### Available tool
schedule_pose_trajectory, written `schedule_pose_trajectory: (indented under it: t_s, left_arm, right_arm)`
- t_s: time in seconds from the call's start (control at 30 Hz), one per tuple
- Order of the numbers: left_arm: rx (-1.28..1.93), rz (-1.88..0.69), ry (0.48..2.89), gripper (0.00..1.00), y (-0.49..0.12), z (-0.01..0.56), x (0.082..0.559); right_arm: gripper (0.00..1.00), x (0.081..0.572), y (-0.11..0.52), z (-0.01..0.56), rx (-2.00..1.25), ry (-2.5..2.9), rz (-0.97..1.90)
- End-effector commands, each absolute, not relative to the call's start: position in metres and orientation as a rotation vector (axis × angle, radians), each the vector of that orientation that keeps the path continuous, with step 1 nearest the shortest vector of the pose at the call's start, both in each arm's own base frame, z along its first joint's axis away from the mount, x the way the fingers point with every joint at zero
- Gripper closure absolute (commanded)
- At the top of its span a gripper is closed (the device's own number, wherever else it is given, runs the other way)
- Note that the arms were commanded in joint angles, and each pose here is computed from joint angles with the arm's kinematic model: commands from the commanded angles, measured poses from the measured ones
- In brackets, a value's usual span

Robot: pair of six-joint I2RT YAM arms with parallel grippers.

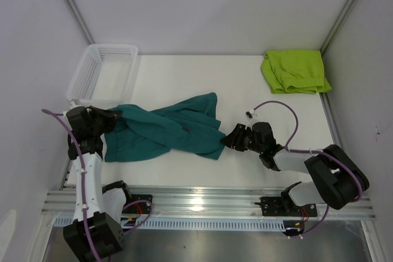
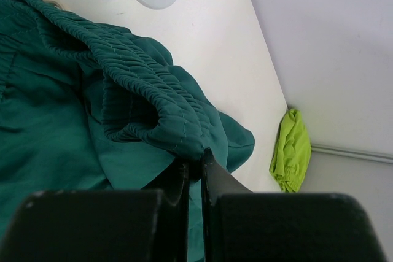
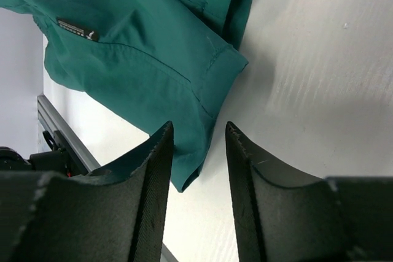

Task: Fold and stack the shorts
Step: Flatten the shorts out

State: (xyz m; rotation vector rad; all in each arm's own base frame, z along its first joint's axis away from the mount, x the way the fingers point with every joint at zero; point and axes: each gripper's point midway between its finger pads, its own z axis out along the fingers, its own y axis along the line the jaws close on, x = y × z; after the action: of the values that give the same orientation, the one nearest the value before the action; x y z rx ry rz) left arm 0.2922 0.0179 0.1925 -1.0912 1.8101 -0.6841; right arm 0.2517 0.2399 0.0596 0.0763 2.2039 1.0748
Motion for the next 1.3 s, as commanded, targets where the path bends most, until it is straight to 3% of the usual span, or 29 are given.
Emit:
schedule_pose_trajectory:
  t_s: [0.0,0.27,0.47,0.5,0.67,0.8,1.27]
  left_arm:
    - [-1.034,-0.71,1.772,1.0,0.017,0.206,0.294]
    - [-1.027,-0.717,1.772,1.0,0.015,0.207,0.293]
    - [-1.024,-0.718,1.773,1.0,0.015,0.207,0.292]
    - [-1.023,-0.719,1.775,1.0,0.014,0.207,0.292]
    - [-1.03,-0.717,1.763,1.0,0.019,0.211,0.296]
    - [-1.042,-0.818,1.758,1.0,0.021,0.221,0.313]
    - [-0.812,-1.024,1.539,1.0,0.03,0.428,0.366]
  right_arm:
    - [0.59,0.265,0.251,0.078,0.05,2.126,1.126]
    - [0.67,0.273,0.257,0.086,0.032,2.105,1.141]
    - [0.91,0.277,0.266,0.088,0.011,2.107,1.17]
    - [1.0,0.276,0.267,0.086,0.008,2.114,1.177]
    - [1.0,0.283,0.258,0.109,0.025,2.058,1.197]
    - [1.0,0.293,0.234,0.163,-0.002,1.914,1.195]
    - [1.0,0.332,0.19,0.389,-0.24,1.363,1.246]
